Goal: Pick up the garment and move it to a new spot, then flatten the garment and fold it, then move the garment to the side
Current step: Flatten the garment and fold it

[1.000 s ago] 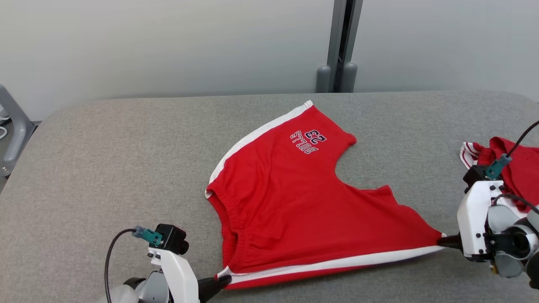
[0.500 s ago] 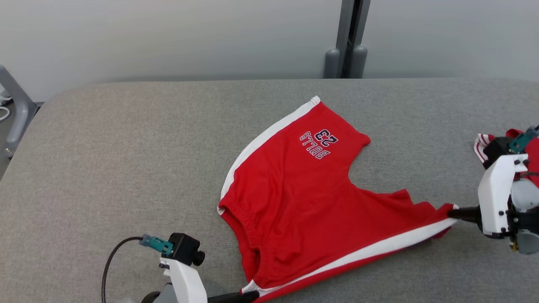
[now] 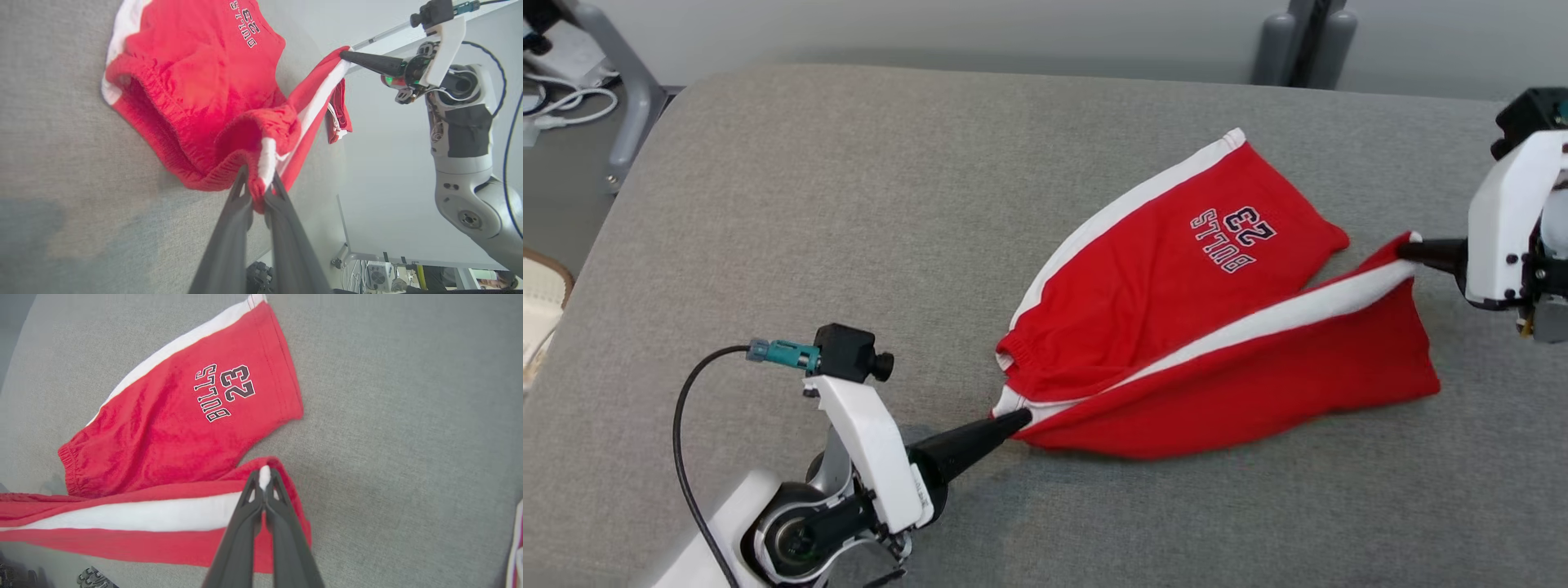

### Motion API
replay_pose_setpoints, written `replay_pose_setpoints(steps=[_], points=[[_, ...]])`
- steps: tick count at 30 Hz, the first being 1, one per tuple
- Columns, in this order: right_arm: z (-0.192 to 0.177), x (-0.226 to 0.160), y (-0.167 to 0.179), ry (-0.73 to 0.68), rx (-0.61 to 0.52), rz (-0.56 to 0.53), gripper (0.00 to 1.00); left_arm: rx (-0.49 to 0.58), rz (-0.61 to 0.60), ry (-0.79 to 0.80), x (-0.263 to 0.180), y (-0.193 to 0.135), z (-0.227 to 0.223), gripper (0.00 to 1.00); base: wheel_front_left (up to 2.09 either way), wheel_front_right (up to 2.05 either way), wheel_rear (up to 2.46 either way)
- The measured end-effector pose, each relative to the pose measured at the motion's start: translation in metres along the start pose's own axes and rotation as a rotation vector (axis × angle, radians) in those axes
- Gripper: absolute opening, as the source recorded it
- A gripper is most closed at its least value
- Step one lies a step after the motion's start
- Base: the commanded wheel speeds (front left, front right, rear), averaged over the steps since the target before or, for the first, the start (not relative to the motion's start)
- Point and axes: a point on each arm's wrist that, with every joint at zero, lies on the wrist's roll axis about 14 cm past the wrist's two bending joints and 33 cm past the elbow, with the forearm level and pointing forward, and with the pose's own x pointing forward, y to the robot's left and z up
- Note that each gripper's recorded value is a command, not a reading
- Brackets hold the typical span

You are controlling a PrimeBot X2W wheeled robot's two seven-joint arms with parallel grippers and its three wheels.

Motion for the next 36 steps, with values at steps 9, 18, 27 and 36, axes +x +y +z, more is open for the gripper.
replay_pose_setpoints(steps=[9, 18, 27, 36], points=[[0.047, 0.038, 0.028, -0.051, -0.028, 0.046, 0.00, -0.171, -0.015, -0.146, 0.009, 0.010, 0.030, 0.00, 0.00, 0.00, 0.00], [0.076, 0.075, 0.020, -0.051, -0.024, 0.001, 0.00, -0.326, -0.023, -0.207, 0.025, 0.024, 0.045, 0.00, 0.00, 0.00, 0.00], [0.096, 0.110, 0.020, -0.090, -0.016, -0.001, 0.00, -0.477, -0.002, -0.324, 0.032, 0.049, 0.069, 0.00, 0.00, 0.00, 0.00], [0.102, 0.132, 0.021, -0.142, -0.038, -0.003, 0.00, -0.494, 0.031, -0.347, 0.037, 0.060, 0.071, 0.00, 0.00, 0.00, 0.00]])
